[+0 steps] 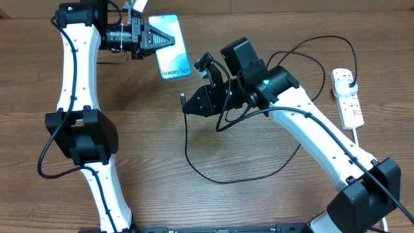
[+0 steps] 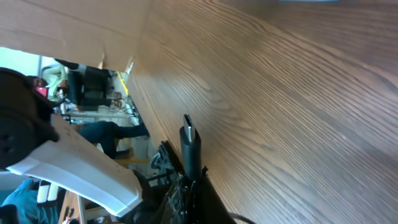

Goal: Plug charger to phone and switch on socket

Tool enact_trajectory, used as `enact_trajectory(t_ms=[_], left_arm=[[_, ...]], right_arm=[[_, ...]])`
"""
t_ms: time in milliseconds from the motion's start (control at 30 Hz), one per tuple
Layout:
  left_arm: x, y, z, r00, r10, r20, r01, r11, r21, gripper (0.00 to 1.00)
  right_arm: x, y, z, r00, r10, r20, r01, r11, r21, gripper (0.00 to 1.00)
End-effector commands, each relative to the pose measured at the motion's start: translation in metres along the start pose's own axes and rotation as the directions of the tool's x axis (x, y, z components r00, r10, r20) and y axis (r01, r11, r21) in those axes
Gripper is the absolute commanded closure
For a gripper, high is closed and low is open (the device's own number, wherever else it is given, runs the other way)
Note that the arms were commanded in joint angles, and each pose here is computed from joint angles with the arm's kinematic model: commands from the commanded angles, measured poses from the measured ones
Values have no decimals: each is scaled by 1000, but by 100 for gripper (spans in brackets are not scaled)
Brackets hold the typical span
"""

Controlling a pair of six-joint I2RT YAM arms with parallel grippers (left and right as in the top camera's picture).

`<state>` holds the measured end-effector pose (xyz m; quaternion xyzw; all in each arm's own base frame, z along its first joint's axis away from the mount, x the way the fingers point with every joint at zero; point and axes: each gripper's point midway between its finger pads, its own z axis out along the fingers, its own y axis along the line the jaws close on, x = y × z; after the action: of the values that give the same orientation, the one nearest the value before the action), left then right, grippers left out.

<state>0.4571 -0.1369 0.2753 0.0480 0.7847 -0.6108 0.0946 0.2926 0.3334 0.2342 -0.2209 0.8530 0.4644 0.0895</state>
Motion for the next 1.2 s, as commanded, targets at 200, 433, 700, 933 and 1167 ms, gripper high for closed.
enact_trajectory(t_ms=[200, 433, 700, 933, 1167], left_arm=[[11, -41, 7, 995, 99, -12, -98, 991, 87, 96], [12, -42, 8, 995, 97, -15, -95, 991, 92, 96], [6, -29, 2, 991, 137, -2, -137, 990, 26, 96], [-14, 14, -28, 997, 29, 72, -15, 982, -189, 96], [-21, 21, -50, 992, 0, 127, 25, 980, -198, 96]], right_arm=[[-13, 6, -22, 997, 50, 63, -47, 998, -45, 96], [-18, 9, -25, 996, 41, 74, -35, 997, -74, 96], [-14, -17, -25, 992, 89, 87, -95, 994, 59, 96], [-13, -44, -25, 979, 162, 121, -183, 965, 189, 90], [-16, -67, -1, 967, 229, 114, -246, 955, 165, 73]])
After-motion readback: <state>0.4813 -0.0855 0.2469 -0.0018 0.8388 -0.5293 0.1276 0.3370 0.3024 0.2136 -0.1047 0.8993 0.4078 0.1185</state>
